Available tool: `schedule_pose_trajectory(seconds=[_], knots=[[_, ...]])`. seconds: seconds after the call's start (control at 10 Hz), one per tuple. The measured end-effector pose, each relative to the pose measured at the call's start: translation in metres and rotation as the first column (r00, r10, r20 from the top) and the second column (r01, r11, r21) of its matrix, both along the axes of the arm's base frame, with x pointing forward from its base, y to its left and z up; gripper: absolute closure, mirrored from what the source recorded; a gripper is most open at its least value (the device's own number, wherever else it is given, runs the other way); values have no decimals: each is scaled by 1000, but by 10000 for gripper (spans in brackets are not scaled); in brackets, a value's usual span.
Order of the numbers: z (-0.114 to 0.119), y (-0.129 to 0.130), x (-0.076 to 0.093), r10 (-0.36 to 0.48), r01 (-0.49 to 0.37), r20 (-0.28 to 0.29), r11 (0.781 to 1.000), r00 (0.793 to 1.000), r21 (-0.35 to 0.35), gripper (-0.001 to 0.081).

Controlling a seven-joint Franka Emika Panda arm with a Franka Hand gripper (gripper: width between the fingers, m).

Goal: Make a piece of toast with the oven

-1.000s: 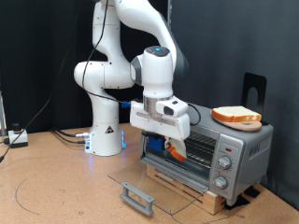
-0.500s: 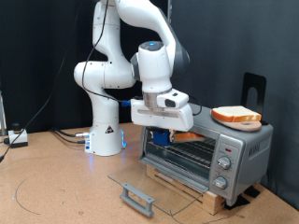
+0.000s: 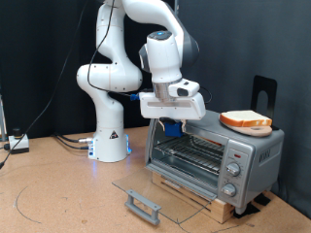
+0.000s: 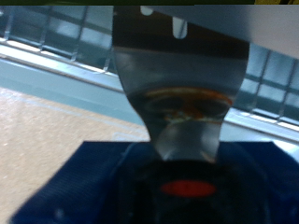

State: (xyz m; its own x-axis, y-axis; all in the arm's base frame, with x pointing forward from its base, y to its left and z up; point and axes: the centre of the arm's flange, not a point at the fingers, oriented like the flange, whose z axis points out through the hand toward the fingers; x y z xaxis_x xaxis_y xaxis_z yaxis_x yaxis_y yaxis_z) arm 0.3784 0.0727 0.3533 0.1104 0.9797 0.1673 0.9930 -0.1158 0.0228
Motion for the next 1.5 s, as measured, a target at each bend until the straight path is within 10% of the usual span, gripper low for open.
schedule_pose_trajectory(seconds=[0.5, 1.5], knots=[[-22, -37, -6, -99, 93, -46, 989, 994, -118, 412], [-7, -112, 9, -263, 266, -154, 964, 953, 0, 412]])
